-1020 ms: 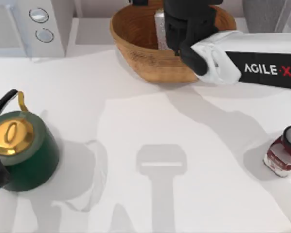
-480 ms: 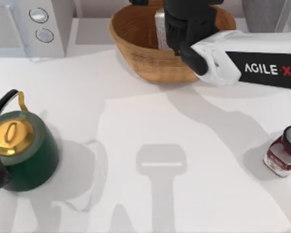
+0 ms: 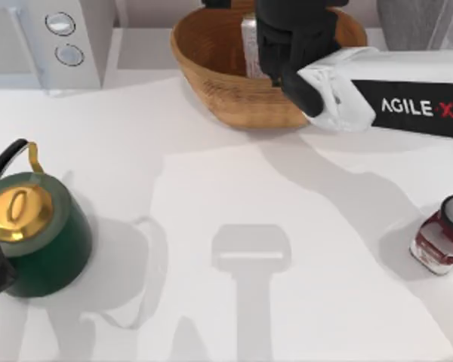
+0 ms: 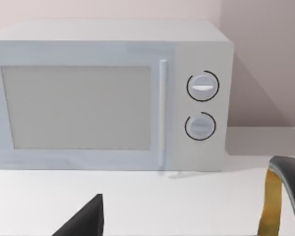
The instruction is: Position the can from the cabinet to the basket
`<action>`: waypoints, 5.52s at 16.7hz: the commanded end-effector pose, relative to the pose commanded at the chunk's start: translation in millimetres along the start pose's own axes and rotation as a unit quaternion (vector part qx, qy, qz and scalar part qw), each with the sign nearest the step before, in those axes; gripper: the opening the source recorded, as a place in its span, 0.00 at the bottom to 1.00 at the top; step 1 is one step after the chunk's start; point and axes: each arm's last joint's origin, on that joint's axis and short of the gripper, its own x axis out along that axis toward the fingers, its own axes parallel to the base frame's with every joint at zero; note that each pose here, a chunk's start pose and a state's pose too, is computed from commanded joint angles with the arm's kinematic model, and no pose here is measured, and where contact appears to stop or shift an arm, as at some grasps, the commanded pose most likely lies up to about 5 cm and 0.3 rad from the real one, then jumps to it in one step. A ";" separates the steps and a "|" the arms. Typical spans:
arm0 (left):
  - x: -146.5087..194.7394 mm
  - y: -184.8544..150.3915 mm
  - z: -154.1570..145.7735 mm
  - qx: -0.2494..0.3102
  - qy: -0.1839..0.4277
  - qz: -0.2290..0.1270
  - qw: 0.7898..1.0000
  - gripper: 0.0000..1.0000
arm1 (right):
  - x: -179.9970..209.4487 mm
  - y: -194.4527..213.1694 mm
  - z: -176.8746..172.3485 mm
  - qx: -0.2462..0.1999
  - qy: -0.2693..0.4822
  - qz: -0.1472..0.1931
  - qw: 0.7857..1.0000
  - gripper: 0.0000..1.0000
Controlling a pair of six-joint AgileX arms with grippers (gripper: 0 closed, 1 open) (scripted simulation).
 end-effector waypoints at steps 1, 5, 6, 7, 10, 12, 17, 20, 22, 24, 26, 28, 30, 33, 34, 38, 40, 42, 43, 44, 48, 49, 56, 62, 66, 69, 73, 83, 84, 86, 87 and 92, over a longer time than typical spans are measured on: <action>0.0 0.0 0.0 0.000 0.000 0.000 1.000 1.00 | 0.0 0.0 0.0 0.000 0.000 0.000 1.000 1.00; 0.0 0.0 0.0 0.000 0.000 0.000 1.000 1.00 | -0.5 0.8 -0.1 0.000 0.000 0.001 1.000 1.00; 0.0 0.0 0.0 0.000 0.000 0.000 1.000 1.00 | -0.5 0.8 -0.1 0.000 0.000 0.001 1.000 1.00; 0.0 0.0 0.0 0.000 0.000 0.000 1.000 1.00 | -0.9 -1.7 1.6 -0.001 0.001 0.000 1.000 1.00; 0.0 0.0 0.0 0.000 0.000 0.000 1.000 1.00 | -6.9 -24.3 13.9 -0.010 0.010 -0.002 1.000 1.00; 0.0 0.0 0.0 0.000 0.000 0.000 1.000 1.00 | -17.7 -48.9 28.5 -0.016 0.017 -0.003 1.000 1.00; 0.0 0.0 0.0 0.000 0.000 0.000 1.000 1.00 | -80.4 -131.0 79.1 -0.017 0.018 -0.002 1.000 1.00; 0.0 0.0 0.0 0.000 0.000 0.000 1.000 1.00 | -148.9 -185.7 101.4 -0.009 -0.001 -0.002 1.000 1.00; 0.0 0.0 0.0 0.000 0.000 0.000 1.000 1.00 | -201.1 -217.0 100.9 -0.003 -0.019 -0.002 1.000 1.00; 0.0 0.0 0.0 0.000 0.000 0.000 1.000 1.00 | -248.5 -240.7 83.8 -0.002 -0.033 -0.003 0.999 1.00; 0.0 0.0 0.0 0.000 0.000 0.000 1.000 1.00 | -282.8 -255.6 53.8 -0.003 -0.037 -0.003 0.999 1.00; 0.0 0.0 0.0 0.000 0.000 0.000 1.000 1.00 | -303.7 -264.3 18.7 -0.004 -0.031 -0.003 1.000 1.00; 0.0 0.0 0.0 0.000 0.000 0.000 1.000 1.00 | -314.2 -269.3 -15.1 -0.004 -0.019 -0.002 1.000 1.00; 0.0 0.0 0.0 0.000 0.000 0.000 1.000 1.00 | -319.6 -273.3 -50.5 -0.002 -0.005 -0.001 1.000 1.00; 0.0 0.0 0.0 0.000 0.000 0.000 1.000 1.00 | -320.1 -274.0 -57.0 -0.001 -0.003 -0.001 1.000 1.00; 0.0 0.0 0.0 0.000 0.000 0.000 1.000 1.00 | -320.4 -274.6 -62.2 0.000 -0.001 -0.001 1.000 1.00; 0.0 0.0 0.0 0.000 0.000 0.000 1.000 1.00 | -320.2 -274.3 -61.7 0.000 -0.001 0.000 1.000 1.00; 0.0 0.0 0.0 0.000 0.000 0.000 1.000 1.00 | -319.9 -275.0 -60.4 0.000 -0.002 -0.001 1.000 1.00; 0.0 0.0 0.0 0.000 0.000 0.000 1.000 1.00 | -319.2 -276.2 -57.7 -0.001 -0.004 -0.001 1.000 1.00; 0.0 0.0 0.0 0.000 0.000 0.000 1.000 1.00 | -318.0 -278.0 -53.8 -0.002 -0.007 -0.002 1.000 1.00; 0.0 0.0 0.0 0.000 0.000 0.000 1.000 1.00 | -307.3 -291.1 -29.7 -0.010 -0.027 0.000 1.000 1.00; 0.0 0.0 0.0 0.000 0.000 0.000 1.000 1.00 | -302.8 -296.4 -22.7 -0.013 -0.032 0.000 0.999 1.00; 0.0 0.0 0.0 0.000 0.000 0.000 1.000 1.00 | -261.7 -364.5 0.7 -0.038 -0.043 0.012 0.998 1.00; 0.0 0.0 0.0 0.000 0.000 0.000 1.000 1.00 | -256.3 -443.4 -29.0 -0.033 -0.024 0.010 0.999 1.00; 0.0 0.0 0.0 0.000 0.000 0.000 1.000 1.00 | -269.5 -471.9 -56.0 -0.008 -0.005 0.000 1.000 1.00; 0.0 0.0 0.0 0.000 0.000 0.000 1.000 1.00 | -272.7 -474.9 -61.6 0.000 -0.001 0.000 1.000 1.00; 0.0 0.0 0.0 0.000 0.000 0.000 1.000 1.00 | -271.9 -474.4 -61.2 0.000 0.000 0.000 1.000 1.00; 0.0 0.0 0.0 0.000 0.000 0.000 1.000 1.00 | -242.5 -541.3 44.1 -0.001 0.000 -0.005 1.000 1.00; 0.0 0.0 0.0 0.000 0.000 0.000 1.000 1.00 | -240.1 -545.6 65.0 0.001 0.001 -0.005 1.000 1.00; 0.0 0.0 0.0 0.000 0.000 0.000 1.000 1.00 | -238.0 -548.7 109.5 0.005 0.003 -0.003 1.000 1.00; 0.0 0.0 0.0 0.000 0.000 0.000 1.000 1.00 | -238.4 -547.3 132.1 0.008 0.005 -0.002 1.000 1.00; 0.0 0.0 0.0 0.000 0.000 0.000 1.000 1.00 | -253.4 -514.3 233.5 0.012 0.007 0.001 1.000 1.00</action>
